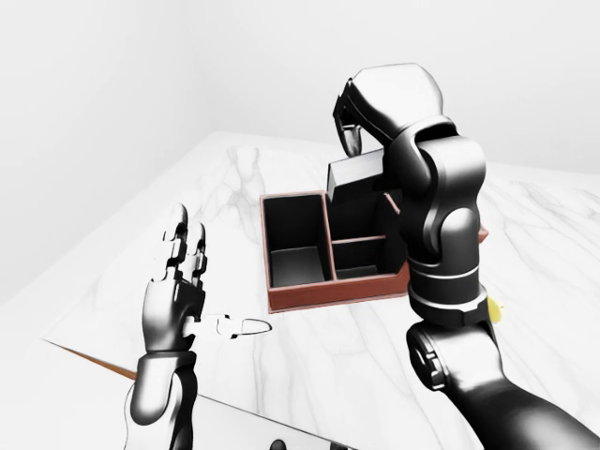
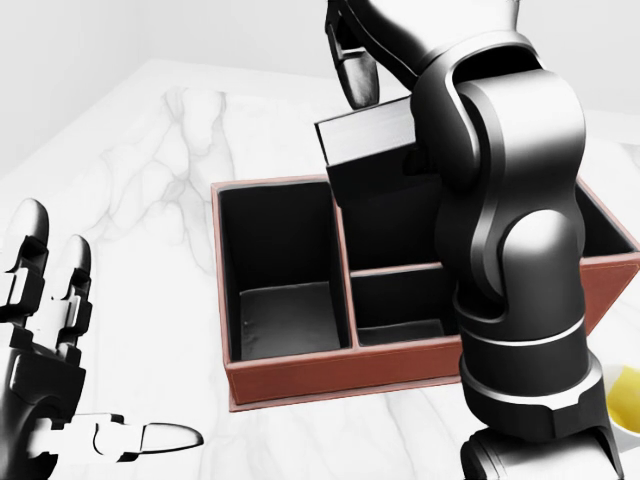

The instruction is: Pick up the book and place it in the front compartment of the caddy.

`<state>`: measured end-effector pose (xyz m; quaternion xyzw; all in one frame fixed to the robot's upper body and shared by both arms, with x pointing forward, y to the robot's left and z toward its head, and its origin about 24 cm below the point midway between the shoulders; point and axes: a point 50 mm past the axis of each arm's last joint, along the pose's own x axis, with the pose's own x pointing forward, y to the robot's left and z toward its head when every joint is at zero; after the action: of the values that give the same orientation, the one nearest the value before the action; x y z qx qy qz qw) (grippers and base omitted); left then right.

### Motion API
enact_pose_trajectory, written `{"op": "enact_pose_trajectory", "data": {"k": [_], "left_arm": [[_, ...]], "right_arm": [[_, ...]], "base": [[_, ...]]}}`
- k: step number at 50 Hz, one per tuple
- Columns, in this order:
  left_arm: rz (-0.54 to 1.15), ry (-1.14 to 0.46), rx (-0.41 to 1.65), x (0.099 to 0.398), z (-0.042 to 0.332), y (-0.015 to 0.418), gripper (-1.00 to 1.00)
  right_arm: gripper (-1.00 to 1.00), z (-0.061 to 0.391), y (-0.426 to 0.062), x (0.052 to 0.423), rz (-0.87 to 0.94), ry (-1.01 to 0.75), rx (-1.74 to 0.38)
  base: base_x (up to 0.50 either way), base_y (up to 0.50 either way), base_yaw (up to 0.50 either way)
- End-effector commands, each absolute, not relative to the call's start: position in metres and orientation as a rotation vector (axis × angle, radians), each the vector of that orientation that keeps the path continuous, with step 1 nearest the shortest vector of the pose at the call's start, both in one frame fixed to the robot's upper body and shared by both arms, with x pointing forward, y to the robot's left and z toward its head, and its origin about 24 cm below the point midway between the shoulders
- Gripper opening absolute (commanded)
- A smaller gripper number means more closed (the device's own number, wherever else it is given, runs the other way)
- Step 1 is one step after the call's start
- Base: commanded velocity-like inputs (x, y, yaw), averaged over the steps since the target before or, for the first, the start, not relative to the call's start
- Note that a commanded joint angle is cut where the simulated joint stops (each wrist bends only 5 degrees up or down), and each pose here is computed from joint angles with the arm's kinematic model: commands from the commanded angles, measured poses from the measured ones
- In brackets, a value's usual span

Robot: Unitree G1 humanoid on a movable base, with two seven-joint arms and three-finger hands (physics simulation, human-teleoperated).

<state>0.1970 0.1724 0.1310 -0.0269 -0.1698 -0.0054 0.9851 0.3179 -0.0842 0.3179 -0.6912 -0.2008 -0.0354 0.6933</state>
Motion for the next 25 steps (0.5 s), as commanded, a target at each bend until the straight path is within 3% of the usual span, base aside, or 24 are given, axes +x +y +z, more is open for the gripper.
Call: {"op": "enact_pose_trajectory", "data": {"k": [1,25], "left_arm": [[-0.013,-0.342,-0.054,0.197,0.131,0.172,1.0],[-0.017,-0.337,-0.051,0.196,0.13,0.17,1.0]], "right_arm": [[-1.0,0.314,-0.087,0.326,-0.025,-0.427,-1.525],[-1.0,0.304,-0.096,0.338,0.044,-0.375,-1.496]], "base": [[0.0,0.0,0.0],[0.0,0.0,0.0]]}}
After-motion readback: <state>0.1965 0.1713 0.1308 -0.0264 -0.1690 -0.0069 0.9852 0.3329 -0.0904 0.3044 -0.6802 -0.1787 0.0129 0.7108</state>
